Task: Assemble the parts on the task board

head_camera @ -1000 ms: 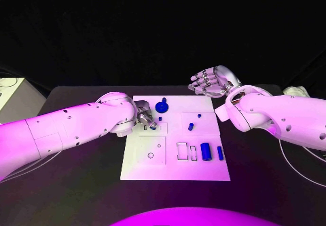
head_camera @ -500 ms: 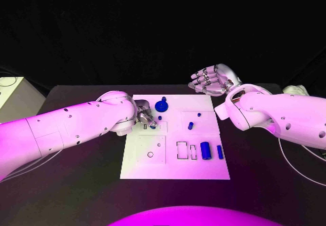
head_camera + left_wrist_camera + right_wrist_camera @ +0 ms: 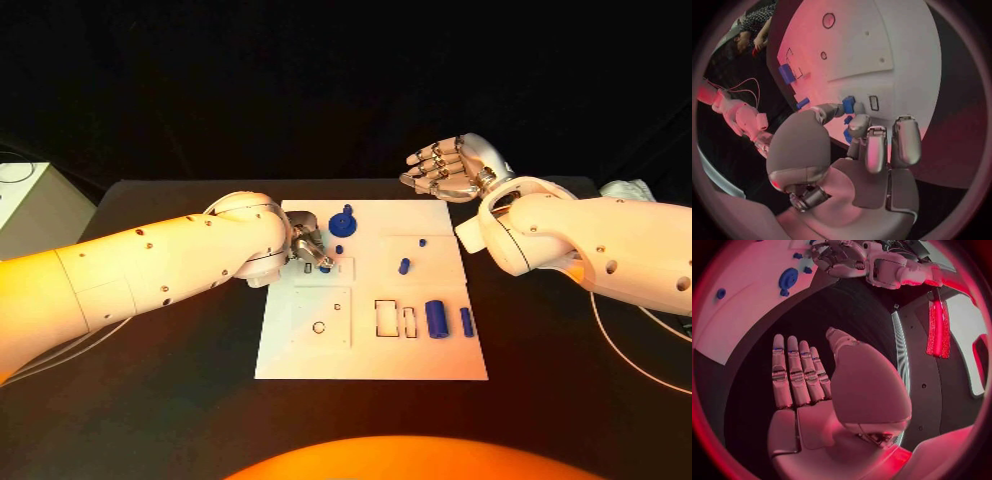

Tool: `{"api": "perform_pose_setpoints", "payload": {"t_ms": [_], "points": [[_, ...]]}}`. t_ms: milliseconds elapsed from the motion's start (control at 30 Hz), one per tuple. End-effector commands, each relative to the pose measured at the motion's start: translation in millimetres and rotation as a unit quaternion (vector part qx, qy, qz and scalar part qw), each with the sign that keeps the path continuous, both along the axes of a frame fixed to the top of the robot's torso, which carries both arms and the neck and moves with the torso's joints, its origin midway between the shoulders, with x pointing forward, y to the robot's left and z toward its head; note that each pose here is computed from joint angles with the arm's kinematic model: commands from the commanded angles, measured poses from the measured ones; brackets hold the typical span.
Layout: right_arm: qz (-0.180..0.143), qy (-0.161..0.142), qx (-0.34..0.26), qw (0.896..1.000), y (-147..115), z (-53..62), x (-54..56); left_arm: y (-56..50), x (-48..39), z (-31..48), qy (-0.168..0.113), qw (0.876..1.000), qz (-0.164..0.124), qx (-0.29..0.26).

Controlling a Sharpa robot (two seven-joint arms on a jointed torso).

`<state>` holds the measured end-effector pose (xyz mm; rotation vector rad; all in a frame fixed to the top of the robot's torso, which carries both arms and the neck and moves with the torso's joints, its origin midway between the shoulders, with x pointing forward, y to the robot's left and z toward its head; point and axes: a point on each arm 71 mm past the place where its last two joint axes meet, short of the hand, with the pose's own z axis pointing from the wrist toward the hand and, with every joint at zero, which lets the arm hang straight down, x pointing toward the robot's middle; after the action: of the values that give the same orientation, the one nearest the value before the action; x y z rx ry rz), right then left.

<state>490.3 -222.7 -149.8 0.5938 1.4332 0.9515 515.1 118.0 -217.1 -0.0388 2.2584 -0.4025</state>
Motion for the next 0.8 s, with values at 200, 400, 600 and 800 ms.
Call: {"api": "perform_pose_setpoints", "payload": {"t_ms": [200,400,600,800], "points": [[0.003,-0.007,0.002,1.000,0.9,0.9,-0.3,-2.9,-3.5,-5.2,0.015,1.000,-0.011,0.005],[0.004,-0.007,0.002,1.000,0.9,0.9,-0.4,-2.2,-2.8,-5.1,0.013,1.000,-0.008,0.004],[0.005,-0.006,0.003,1.000,0.9,0.8,-0.4,-1.2,-2.2,-5.2,0.012,1.000,-0.006,0.004],[0.006,-0.005,0.003,1.000,0.8,0.6,-0.4,-0.1,-1.8,-5.3,0.012,1.000,-0.005,0.005]]}}
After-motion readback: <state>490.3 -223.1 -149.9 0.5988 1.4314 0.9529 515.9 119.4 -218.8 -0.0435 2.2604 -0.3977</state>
